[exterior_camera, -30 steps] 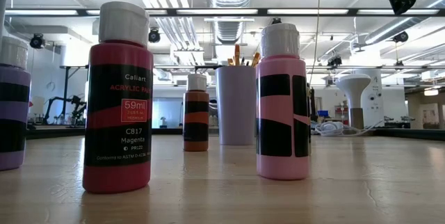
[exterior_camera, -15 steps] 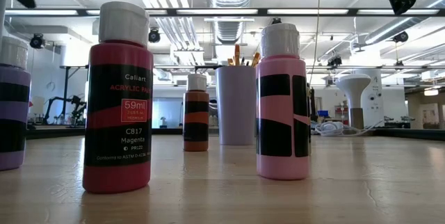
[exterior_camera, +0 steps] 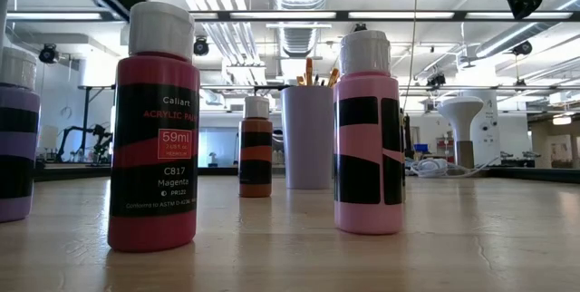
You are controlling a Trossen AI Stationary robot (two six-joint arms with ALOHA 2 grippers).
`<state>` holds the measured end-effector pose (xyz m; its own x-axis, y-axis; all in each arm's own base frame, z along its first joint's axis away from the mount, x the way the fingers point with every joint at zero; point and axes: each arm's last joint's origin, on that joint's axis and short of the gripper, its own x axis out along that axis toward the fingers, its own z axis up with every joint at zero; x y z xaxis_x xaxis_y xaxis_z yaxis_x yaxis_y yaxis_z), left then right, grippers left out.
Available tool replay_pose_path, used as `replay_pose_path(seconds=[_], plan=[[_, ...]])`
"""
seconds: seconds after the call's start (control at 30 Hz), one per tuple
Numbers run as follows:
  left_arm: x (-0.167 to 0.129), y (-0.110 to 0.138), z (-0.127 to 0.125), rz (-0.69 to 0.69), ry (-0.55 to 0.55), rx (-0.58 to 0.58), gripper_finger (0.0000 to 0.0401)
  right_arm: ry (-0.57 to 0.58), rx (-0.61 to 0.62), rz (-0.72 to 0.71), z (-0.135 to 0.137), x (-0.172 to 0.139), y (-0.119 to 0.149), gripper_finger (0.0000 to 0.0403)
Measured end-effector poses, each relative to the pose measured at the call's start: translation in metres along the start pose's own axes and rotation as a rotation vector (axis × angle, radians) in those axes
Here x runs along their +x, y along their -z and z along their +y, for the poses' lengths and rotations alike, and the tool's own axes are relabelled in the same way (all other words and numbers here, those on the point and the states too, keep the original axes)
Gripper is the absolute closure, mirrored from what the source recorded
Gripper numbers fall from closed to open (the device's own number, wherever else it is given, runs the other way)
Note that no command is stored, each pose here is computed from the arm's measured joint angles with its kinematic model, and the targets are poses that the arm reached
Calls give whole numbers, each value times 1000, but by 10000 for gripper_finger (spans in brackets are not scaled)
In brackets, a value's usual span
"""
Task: Pick & Place Paint Supplies
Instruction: Put the brown black paint bottle into the transparent bin
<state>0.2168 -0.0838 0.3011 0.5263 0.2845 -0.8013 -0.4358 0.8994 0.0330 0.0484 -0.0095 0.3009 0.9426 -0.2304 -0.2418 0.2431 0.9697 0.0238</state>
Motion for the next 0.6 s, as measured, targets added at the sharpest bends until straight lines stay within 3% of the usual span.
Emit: replay_pose_path(seconds=[0.37, 0.6], plan=[[41, -26, -18, -90, 10, 130, 234, 0, -1, 0, 0, 0, 0, 394], [64, -34, -20, -78, -4, 126, 234, 0, 0, 1, 0, 0, 0, 394]])
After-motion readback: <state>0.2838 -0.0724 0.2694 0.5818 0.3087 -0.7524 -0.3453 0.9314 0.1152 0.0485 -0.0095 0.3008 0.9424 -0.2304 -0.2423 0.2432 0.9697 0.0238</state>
